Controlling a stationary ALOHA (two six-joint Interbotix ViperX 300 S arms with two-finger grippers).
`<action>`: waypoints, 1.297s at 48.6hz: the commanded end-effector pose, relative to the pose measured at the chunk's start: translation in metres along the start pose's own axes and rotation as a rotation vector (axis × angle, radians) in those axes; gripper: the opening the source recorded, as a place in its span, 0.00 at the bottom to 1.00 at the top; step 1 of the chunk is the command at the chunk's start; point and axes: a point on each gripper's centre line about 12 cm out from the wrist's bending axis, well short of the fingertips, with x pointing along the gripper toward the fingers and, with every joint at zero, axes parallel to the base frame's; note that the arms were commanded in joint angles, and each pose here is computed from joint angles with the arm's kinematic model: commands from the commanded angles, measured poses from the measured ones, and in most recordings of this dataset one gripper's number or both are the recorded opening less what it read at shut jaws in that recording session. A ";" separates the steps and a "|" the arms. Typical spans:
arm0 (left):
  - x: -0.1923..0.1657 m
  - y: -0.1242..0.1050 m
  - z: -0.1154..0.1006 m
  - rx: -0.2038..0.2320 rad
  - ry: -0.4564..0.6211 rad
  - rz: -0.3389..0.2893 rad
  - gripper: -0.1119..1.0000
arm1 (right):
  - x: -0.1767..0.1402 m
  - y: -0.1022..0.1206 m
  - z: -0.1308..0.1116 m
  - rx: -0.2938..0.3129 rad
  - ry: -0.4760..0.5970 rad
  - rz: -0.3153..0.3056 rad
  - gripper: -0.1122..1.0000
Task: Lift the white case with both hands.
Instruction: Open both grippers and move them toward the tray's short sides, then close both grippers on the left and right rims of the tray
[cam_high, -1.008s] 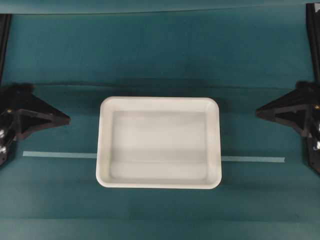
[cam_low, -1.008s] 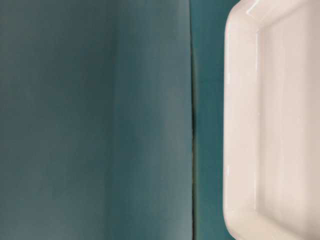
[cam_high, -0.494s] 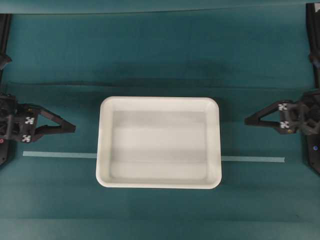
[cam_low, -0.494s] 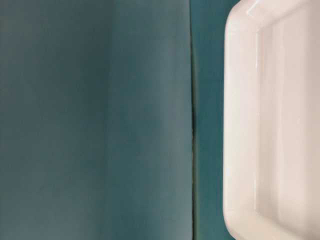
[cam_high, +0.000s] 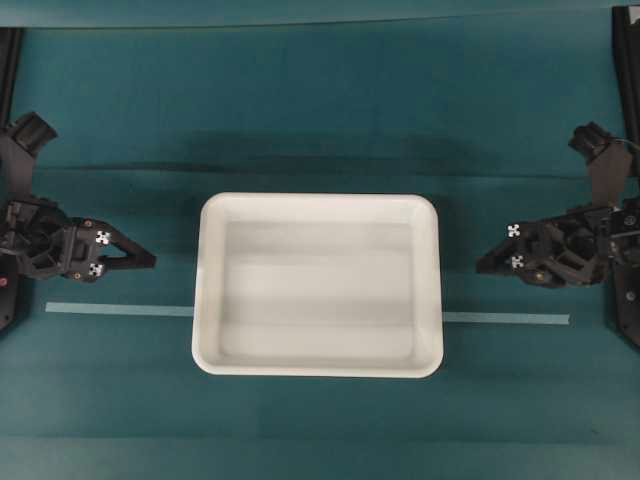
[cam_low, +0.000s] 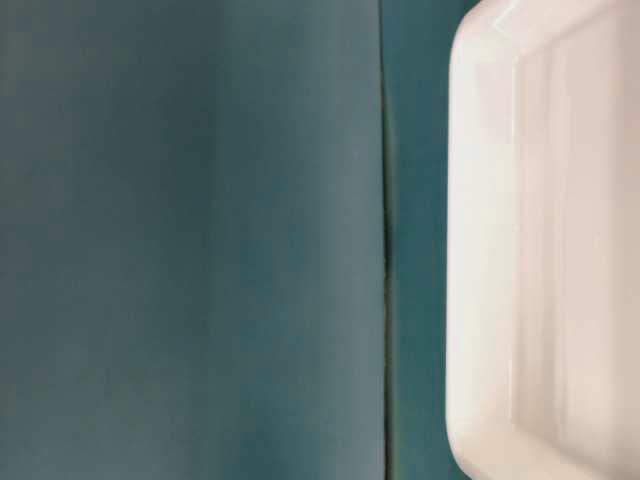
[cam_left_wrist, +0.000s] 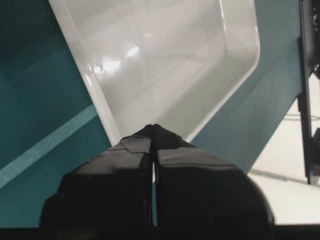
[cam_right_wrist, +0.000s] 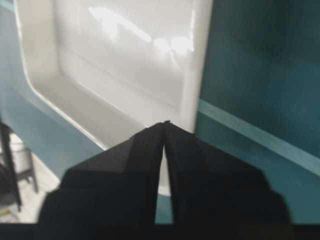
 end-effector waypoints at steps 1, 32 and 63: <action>0.008 0.000 -0.002 0.011 0.007 -0.007 0.12 | 0.007 0.004 0.002 -0.001 -0.015 0.018 0.24; 0.026 0.015 -0.016 0.054 0.026 -0.046 0.96 | 0.010 -0.003 -0.005 -0.026 -0.018 0.064 0.94; 0.080 0.042 -0.023 0.111 -0.010 -0.115 0.96 | 0.049 -0.032 -0.018 -0.008 -0.074 0.147 0.94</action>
